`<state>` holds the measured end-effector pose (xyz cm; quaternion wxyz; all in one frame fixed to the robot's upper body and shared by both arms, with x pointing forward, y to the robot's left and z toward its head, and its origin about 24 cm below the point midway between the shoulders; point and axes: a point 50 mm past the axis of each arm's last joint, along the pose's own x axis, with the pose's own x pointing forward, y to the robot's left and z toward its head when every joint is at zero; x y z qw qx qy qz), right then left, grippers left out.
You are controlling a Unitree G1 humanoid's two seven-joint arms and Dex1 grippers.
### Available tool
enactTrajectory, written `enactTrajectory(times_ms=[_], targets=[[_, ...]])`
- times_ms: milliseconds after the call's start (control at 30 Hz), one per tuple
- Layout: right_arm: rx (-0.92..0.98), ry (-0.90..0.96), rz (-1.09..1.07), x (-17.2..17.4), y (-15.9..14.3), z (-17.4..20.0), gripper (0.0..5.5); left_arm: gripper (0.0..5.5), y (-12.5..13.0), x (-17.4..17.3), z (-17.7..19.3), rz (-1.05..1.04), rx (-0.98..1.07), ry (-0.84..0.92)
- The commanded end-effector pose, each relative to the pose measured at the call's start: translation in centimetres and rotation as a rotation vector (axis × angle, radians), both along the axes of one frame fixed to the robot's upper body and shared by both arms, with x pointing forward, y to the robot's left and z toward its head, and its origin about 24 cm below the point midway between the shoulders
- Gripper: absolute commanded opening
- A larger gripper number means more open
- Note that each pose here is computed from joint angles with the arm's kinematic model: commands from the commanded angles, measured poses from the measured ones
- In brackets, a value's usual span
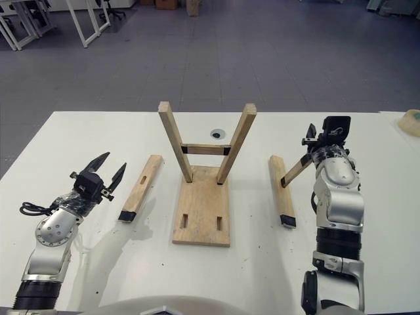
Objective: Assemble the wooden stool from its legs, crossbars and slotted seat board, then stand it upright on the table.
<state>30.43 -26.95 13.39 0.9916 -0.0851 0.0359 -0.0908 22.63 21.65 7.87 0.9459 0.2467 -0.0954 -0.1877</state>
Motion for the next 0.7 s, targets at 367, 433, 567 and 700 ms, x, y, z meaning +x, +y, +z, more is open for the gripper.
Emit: enactTrajectory(times_ms=[367, 433, 567, 700], targets=[[0.022, -0.275, 0.141, -5.8, 4.4, 3.7, 2.89, 2.37, -0.2, -0.4, -0.5, 0.005, 0.000, 0.012], [0.027, -0.223, 0.149, -7.8, 4.6, 1.1, 3.23, 2.37, -0.3, -0.5, -0.6, -0.002, 0.001, 0.016], [0.021, -0.064, 0.095, -11.3, 4.2, -3.7, 3.95, 2.37, 0.1, -0.6, -0.8, 0.001, 0.013, 0.026], [0.061, 0.033, 0.075, -13.4, 4.2, -6.9, 4.51, 2.37, 0.2, -0.7, -1.0, 0.001, 0.015, 0.036]])
